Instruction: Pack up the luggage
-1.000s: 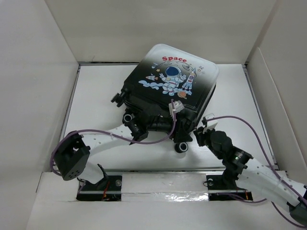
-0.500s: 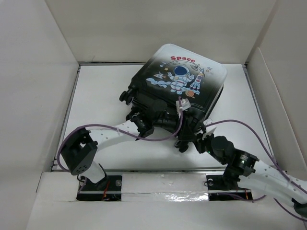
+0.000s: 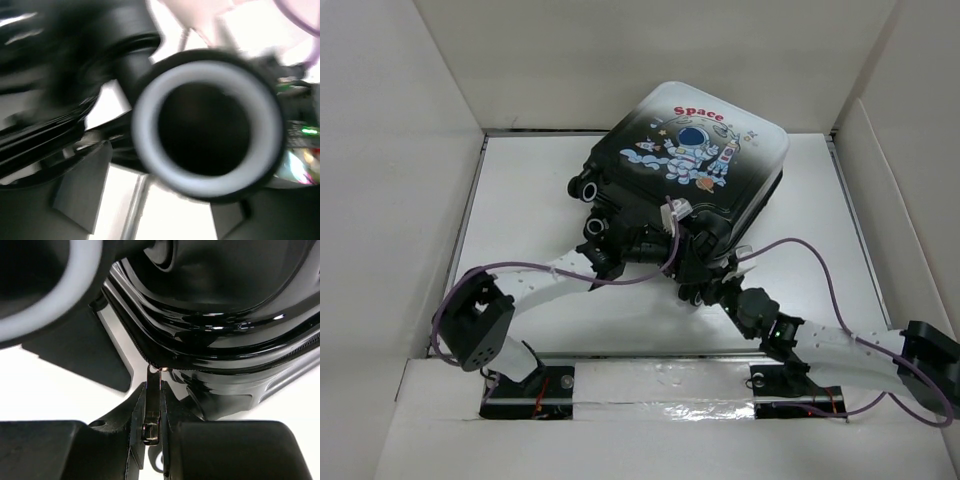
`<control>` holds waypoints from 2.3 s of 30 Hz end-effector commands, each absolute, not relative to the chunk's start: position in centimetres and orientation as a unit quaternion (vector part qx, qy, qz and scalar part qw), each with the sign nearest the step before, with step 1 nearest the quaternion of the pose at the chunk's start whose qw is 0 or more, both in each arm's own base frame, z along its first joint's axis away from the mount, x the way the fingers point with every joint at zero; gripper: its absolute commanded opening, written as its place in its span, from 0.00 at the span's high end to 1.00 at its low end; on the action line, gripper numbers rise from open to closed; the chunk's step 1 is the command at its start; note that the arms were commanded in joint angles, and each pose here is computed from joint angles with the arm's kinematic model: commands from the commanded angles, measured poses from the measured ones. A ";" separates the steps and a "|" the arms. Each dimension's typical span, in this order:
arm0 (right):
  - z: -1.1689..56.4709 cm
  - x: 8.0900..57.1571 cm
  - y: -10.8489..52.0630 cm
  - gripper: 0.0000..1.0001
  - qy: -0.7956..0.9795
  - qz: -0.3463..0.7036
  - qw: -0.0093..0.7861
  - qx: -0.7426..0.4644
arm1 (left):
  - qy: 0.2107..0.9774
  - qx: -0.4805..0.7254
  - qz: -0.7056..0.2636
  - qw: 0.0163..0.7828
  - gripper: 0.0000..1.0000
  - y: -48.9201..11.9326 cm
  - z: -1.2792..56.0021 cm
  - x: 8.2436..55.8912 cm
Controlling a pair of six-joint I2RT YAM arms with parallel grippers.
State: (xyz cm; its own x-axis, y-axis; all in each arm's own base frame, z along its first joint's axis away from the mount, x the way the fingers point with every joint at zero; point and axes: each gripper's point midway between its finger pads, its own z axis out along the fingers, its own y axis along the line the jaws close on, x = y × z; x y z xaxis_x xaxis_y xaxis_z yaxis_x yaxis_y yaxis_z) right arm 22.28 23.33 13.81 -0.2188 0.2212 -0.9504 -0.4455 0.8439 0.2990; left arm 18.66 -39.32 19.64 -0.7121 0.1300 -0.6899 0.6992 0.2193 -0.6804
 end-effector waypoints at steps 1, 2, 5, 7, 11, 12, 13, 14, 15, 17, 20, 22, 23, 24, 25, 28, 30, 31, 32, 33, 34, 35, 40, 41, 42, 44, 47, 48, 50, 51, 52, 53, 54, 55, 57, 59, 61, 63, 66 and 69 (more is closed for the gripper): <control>23.6 16.2 29.2 1.00 0.602 0.477 0.623 -0.148 | 0.811 0.111 -0.391 0.421 0.27 -34.2 18.0 28.4; 22.4 16.2 28.9 1.00 0.619 0.462 0.617 -0.152 | 0.836 0.088 -0.348 0.416 0.27 -32.5 16.1 29.0; 22.0 16.8 27.2 1.00 0.624 0.452 0.623 -0.134 | 0.879 0.032 -0.278 0.385 0.26 -27.3 10.7 29.4; 21.9 17.5 26.3 1.00 0.626 0.446 0.626 -0.134 | 0.871 -0.002 -0.272 0.410 0.26 -24.7 11.1 30.0; 21.4 18.3 25.2 1.00 0.631 0.438 0.623 -0.148 | 0.859 -0.057 -0.224 0.457 0.35 -19.8 11.8 29.1; 21.3 18.4 24.9 1.00 0.631 0.436 0.624 -0.150 | 0.855 -0.066 -0.221 0.465 0.38 -19.2 12.1 29.0; 21.2 18.7 24.5 1.00 0.631 0.432 0.626 -0.151 | 0.851 -0.084 -0.214 0.473 0.47 -18.2 12.5 29.0; 20.7 18.8 24.2 1.00 0.637 0.427 0.623 -0.155 | 0.838 -0.096 -0.222 0.490 0.57 -17.5 14.0 28.8; 21.0 18.8 24.0 1.00 0.633 0.428 0.625 -0.159 | 0.832 -0.109 -0.218 0.499 0.67 -16.7 14.8 29.0; 20.5 18.4 24.0 1.00 0.636 0.432 0.614 -0.176 | 0.827 -0.137 -0.199 0.507 0.85 -14.7 15.9 28.3; 20.3 18.0 23.7 1.00 0.630 0.439 0.614 -0.182 | 0.831 -0.205 -0.160 0.492 0.87 -10.9 15.5 27.2; 20.1 17.6 23.9 1.00 0.628 0.443 0.611 -0.191 | 0.819 -0.238 -0.178 0.491 0.65 -9.5 16.2 27.1; 19.9 17.5 23.9 1.00 0.629 0.444 0.608 -0.195 | 0.803 -0.244 -0.203 0.505 0.60 -9.3 17.6 27.1; 19.6 17.4 24.0 1.00 0.630 0.444 0.606 -0.199 | 0.797 -0.232 -0.221 0.512 0.59 -9.5 18.4 27.3; 19.1 17.3 24.2 1.00 0.633 0.444 0.599 -0.206 | 0.776 -0.218 -0.258 0.533 0.60 -10.4 20.3 28.1; 18.7 17.1 24.5 1.00 0.635 0.448 0.592 -0.212 | 0.799 -0.127 -0.352 0.470 0.65 -16.6 20.5 27.5; 18.4 17.2 24.7 1.00 0.640 0.447 0.588 -0.213 | 0.818 -0.093 -0.357 0.441 0.66 -19.7 19.5 27.4; 18.2 17.3 24.7 1.00 0.642 0.446 0.587 -0.212 | 0.816 -0.073 -0.363 0.444 0.66 -21.2 19.8 27.2; 18.0 17.3 24.7 1.00 0.645 0.445 0.584 -0.212 | 0.820 -0.033 -0.378 0.430 0.65 -24.3 20.0 26.0; 17.9 17.3 24.7 1.00 0.647 0.446 0.582 -0.209 | 0.818 -0.015 -0.382 0.429 0.65 -25.7 20.4 25.5; 17.8 17.2 24.8 1.00 0.648 0.447 0.581 -0.208 | 0.818 0.006 -0.380 0.431 0.65 -26.9 20.6 25.1; 17.7 17.3 24.7 1.00 0.651 0.445 0.580 -0.206 | 0.809 0.042 -0.400 0.428 0.65 -29.5 22.2 23.6; 17.4 17.3 25.0 1.00 0.659 0.442 0.575 -0.202 | 0.816 0.102 -0.388 0.416 0.66 -34.4 21.9 22.5; 17.5 17.4 25.1 1.00 0.659 0.442 0.575 -0.202 | 0.813 0.112 -0.392 0.416 0.65 -35.1 22.1 22.4; 17.7 17.5 25.2 1.00 0.658 0.441 0.576 -0.202 | 0.810 0.116 -0.395 0.418 0.65 -35.5 22.3 22.6; 17.4 17.8 25.2 1.00 0.664 0.434 0.575 -0.200 | 0.804 0.126 -0.399 0.423 0.66 -36.3 23.0 22.9; 17.1 18.4 24.9 1.00 0.674 0.419 0.578 -0.191 | 0.790 0.163 -0.418 0.417 0.68 -38.9 24.8 23.3; 16.7 18.5 24.8 1.00 0.678 0.416 0.577 -0.187 | 0.781 0.172 -0.427 0.423 0.68 -40.2 26.0 23.9; 16.7 18.5 24.8 1.00 0.676 0.422 0.579 -0.174 | 0.770 0.193 -0.441 0.419 0.68 -41.9 27.1 23.7; 16.7 18.8 24.5 1.00 0.677 0.419 0.583 -0.162 | 0.764 0.201 -0.446 0.421 0.68 -43.4 28.0 24.1; 16.3 18.7 24.6 1.00 0.679 0.421 0.581 -0.155 | 0.766 0.212 -0.438 0.420 0.69 -43.8 28.1 24.4; 16.4 18.8 24.7 1.00 0.676 0.423 0.584 -0.150 | 0.763 0.217 -0.439 0.421 0.70 -45.1 28.7 25.1; 16.6 18.7 25.0 1.00 0.674 0.427 0.585 -0.147 | 0.762 0.221 -0.441 0.419 0.70 -45.6 28.9 25.3; 16.9 18.3 25.5 1.00 0.667 0.434 0.587 -0.149 | 0.759 0.227 -0.445 0.417 0.71 -46.2 29.2 25.4; 17.8 18.3 26.7 1.00 0.655 0.439 0.596 -0.152 | 0.748 0.242 -0.458 0.414 0.72 -47.9 30.4 25.3; 19.9 18.7 27.8 1.00 0.632 0.442 0.621 -0.140 | 0.747 0.253 -0.465 0.403 0.72 -48.7 30.7 25.1; 19.0 19.7 28.7 1.00 0.638 0.433 0.622 -0.132 | 0.747 0.258 -0.467 0.397 0.73 -49.5 30.7 24.9; 21.1 20.0 29.3 1.00 0.603 0.460 0.643 -0.106 | 0.760 0.258 -0.448 0.394 0.72 -49.2 29.5 24.7; 20.9 21.0 28.4 1.00 0.588 0.464 0.661 -0.051 | 0.791 0.234 -0.399 0.400 0.58 -46.8 26.5 25.3; 19.5 21.2 27.2 1.00 0.594 0.458 0.660 -0.025 | 0.828 0.183 -0.322 0.421 0.30 -41.8 22.9 26.5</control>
State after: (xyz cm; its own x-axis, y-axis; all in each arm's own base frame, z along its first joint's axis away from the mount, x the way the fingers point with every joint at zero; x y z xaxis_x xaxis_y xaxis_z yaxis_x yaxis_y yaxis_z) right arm 24.90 21.98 11.18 -0.1579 0.3172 -0.9351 -0.3532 0.8662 0.3535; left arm 27.73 -37.34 16.59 -0.6762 0.2582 -0.6900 0.5266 0.8243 -0.2077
